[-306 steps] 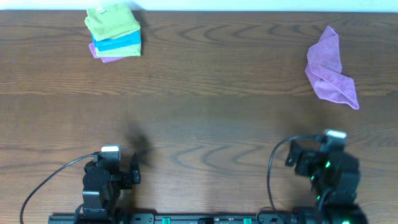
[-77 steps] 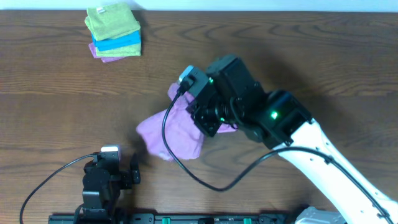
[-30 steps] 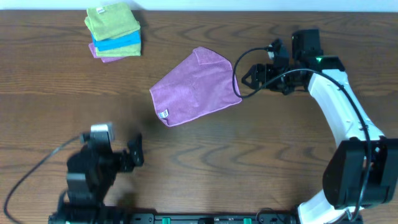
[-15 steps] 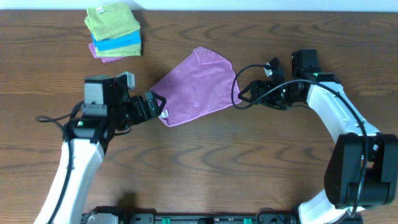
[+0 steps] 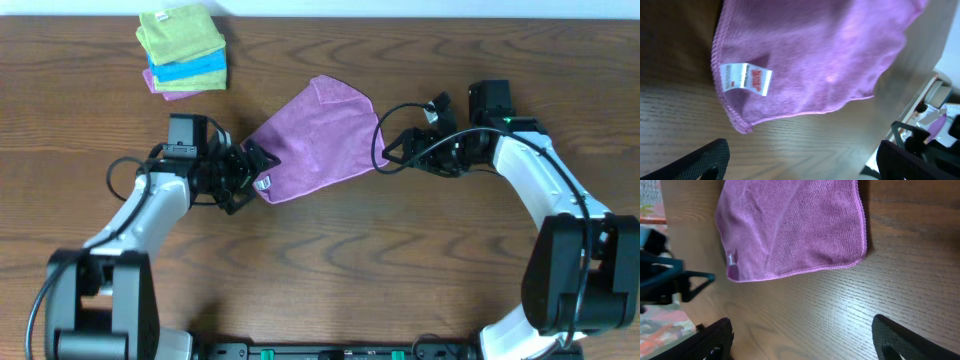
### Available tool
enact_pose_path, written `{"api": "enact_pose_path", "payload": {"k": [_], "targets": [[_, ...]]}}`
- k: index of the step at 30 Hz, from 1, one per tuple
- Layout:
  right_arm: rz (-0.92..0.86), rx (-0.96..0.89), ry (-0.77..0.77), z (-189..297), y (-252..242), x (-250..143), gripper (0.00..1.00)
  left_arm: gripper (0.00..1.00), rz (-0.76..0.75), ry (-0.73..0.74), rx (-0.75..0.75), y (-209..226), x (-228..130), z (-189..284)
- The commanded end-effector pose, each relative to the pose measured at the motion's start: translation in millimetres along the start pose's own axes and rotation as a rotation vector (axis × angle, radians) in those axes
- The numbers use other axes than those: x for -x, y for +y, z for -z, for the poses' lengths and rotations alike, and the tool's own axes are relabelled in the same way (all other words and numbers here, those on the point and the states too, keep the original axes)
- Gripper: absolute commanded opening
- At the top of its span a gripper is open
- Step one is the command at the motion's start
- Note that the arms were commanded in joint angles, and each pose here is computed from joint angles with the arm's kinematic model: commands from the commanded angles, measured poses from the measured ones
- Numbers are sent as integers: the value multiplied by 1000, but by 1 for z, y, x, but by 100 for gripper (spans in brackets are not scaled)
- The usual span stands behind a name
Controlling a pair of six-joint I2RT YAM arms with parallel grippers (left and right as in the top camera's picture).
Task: Fold the cloth
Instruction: 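Reach the left gripper to the cloth's labeled left corner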
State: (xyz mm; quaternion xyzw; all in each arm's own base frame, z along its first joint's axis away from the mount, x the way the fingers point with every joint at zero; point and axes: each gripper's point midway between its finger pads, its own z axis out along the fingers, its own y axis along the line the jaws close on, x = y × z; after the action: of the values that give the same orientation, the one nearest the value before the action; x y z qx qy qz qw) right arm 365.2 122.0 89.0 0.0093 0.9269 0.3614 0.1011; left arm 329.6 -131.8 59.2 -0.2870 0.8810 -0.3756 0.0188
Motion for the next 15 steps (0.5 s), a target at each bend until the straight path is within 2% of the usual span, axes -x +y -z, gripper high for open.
{"api": "enact_pose_path", "payload": {"k": [1, 15], "targets": [[-28, 17, 10, -1, -1, -2, 89, 95, 42, 75, -30, -1, -7, -10], [-39, 39, 17, -1, 3, -3, 89, 95, 167, 40, -86, 33, -11, -35]]}}
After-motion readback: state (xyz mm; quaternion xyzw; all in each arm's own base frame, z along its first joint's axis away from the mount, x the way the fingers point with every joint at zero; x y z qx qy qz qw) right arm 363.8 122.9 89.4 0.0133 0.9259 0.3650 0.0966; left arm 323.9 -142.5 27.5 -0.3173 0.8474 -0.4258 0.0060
